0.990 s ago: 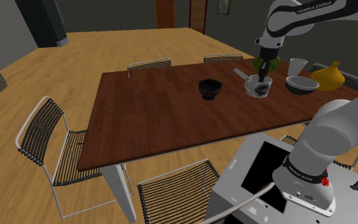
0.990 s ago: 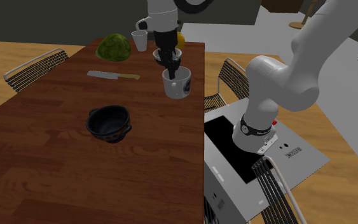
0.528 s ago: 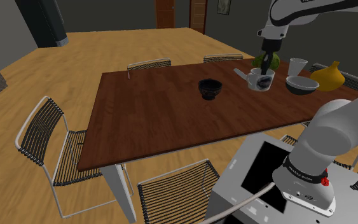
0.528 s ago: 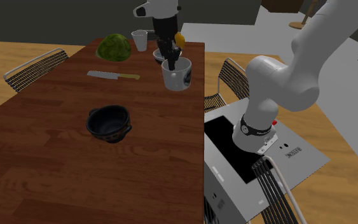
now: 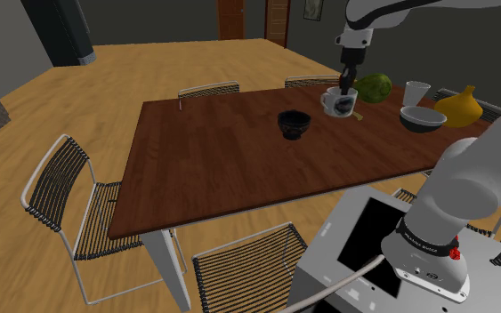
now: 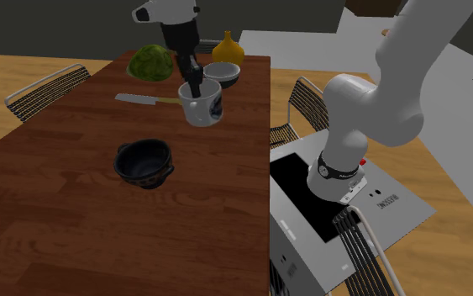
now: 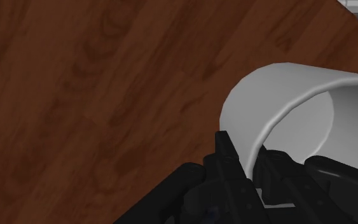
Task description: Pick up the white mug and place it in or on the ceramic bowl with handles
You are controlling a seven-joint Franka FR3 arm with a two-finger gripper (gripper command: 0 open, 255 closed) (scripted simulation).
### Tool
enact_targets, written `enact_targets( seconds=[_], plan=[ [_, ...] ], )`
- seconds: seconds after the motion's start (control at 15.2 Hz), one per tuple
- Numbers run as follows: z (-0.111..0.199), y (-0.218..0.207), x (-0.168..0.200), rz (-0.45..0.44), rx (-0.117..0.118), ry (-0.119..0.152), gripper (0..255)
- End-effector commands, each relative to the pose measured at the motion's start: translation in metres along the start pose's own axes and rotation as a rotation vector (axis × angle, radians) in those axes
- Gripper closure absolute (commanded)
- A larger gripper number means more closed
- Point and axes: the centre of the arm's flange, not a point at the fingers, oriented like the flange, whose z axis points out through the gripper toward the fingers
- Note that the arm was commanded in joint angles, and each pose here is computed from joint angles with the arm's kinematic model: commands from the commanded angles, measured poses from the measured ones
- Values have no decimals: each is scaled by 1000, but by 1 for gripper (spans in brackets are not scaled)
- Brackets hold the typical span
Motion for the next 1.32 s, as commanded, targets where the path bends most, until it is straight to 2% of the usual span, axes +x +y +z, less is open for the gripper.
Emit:
enact_targets(
  seconds=[0.0,0.79,1.25],
  plan=[
    [-3,2,28,0,0,1,255],
    [-22,11,186,0,0,1,255],
    [15,14,188,0,0,1,255]
  ],
)
